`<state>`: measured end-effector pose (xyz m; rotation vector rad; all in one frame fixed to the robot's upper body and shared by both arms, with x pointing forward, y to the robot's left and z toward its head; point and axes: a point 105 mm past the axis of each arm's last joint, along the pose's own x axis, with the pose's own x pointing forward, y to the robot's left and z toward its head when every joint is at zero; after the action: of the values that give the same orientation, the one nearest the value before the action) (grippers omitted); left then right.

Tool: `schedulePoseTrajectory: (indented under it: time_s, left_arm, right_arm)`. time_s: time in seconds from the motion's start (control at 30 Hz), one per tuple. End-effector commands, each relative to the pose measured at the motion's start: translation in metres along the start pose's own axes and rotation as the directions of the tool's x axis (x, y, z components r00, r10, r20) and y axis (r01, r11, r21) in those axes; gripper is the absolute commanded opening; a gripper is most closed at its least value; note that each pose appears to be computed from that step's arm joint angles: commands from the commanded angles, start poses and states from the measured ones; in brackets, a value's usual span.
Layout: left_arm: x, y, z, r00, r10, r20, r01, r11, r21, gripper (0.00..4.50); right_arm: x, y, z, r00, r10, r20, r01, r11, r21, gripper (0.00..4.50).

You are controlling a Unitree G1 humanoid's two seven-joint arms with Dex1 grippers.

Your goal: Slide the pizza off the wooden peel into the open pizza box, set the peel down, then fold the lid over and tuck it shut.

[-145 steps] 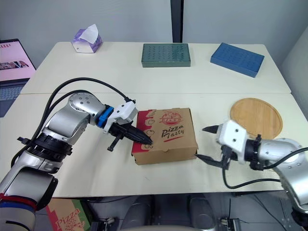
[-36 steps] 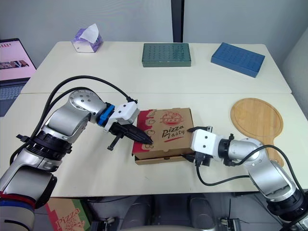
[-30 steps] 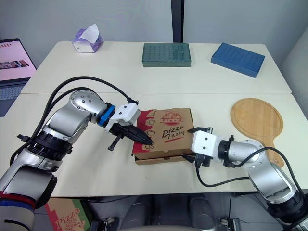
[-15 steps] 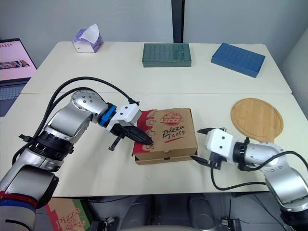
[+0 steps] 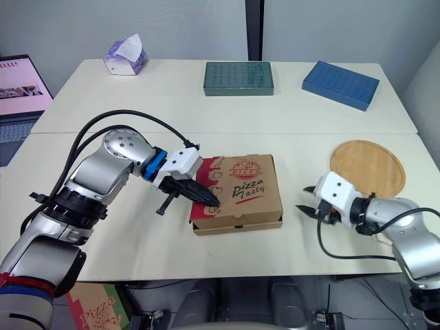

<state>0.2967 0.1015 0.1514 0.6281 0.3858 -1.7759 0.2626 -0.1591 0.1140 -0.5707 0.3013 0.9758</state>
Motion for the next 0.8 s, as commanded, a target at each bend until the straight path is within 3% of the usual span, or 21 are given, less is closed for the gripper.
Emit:
schedulePoseTrajectory:
  time_s: [0.03,0.1,0.13,0.47,0.8]
  left_arm:
    - [0.0,0.0,-0.004,1.0,0.002,-0.023,-0.002,1.0,-0.011,0.0]
    - [0.0,0.0,-0.004,1.0,0.002,-0.023,-0.002,1.0,-0.011,0.0]
    - [0.0,0.0,-0.004,1.0,0.002,-0.023,-0.003,1.0,-0.011,0.0]
    - [-0.001,0.0,-0.004,1.0,0.006,-0.023,-0.006,1.0,-0.014,0.0]
    - [-0.002,-0.001,-0.004,1.0,0.009,-0.022,-0.01,1.0,-0.018,0.0]
  right_arm:
    - [0.006,0.015,0.015,0.995,0.078,0.056,-0.077,0.997,-0.022,0.74]
    - [0.008,0.023,0.019,0.99,0.114,0.079,-0.114,0.993,0.001,0.06]
    - [0.009,0.025,0.021,0.988,0.126,0.092,-0.128,0.992,0.007,0.03]
    - [0.013,0.029,0.033,0.978,0.15,0.148,-0.153,0.988,0.011,0.03]
    - [-0.003,0.015,0.004,0.993,0.117,-0.005,-0.118,0.992,-0.038,0.03]
